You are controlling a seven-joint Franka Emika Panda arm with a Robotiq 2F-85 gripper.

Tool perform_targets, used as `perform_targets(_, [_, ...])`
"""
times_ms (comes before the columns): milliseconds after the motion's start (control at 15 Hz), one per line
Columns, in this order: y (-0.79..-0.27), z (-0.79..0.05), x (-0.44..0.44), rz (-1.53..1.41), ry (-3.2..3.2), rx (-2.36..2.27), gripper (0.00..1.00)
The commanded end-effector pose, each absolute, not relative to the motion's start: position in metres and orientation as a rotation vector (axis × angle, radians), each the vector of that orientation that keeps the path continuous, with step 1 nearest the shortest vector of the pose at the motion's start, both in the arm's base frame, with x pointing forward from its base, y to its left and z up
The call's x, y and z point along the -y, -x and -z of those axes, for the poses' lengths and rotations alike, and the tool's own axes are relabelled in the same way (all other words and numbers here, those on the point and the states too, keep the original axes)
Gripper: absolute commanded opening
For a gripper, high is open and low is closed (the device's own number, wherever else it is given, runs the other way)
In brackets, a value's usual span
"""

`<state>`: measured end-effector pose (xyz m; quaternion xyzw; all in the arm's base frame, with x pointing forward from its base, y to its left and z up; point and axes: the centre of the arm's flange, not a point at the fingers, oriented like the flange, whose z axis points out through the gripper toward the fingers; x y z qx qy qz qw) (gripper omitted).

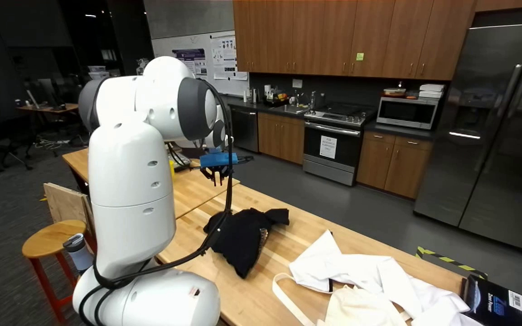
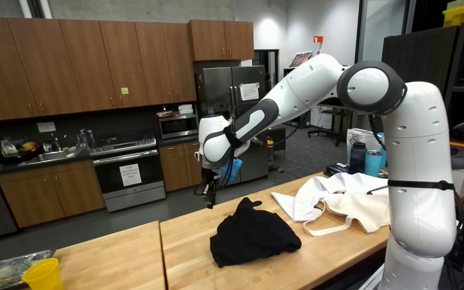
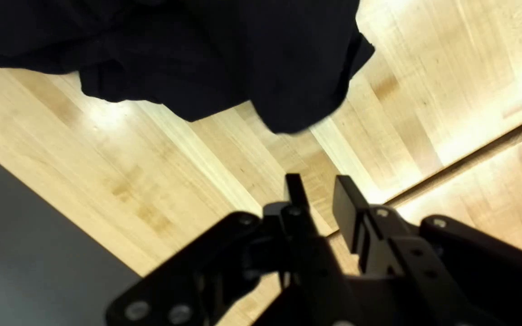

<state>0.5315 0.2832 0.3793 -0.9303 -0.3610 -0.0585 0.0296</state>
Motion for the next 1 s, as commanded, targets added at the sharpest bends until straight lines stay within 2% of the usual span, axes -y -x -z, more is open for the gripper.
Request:
perform_targets(0, [-0.531,-0.382,-0.283,0.187,2.869,1.113,0.28])
perform_targets(133, [-0.531,-0.387,-0.283,0.199,2.868,1.115,0.28])
perform_targets(200, [-0.527,-0.388,-0.274,0.225,2.874,1.114,0.53])
perform_targets(267, [-0.523,-0.386,-0.263,0.226,2.883,1.092,0.54])
perform_targets(400, [-0.513,-0.371,-0.227,0.203,2.922,0.983,0.64])
perform_targets(733, [-0.477,-0.337,-0.145,0.244,2.975,0.803,0.96])
perform_targets(933, [-0.456,-0.333,-0.121,0.227,2.949,0.853,1.0])
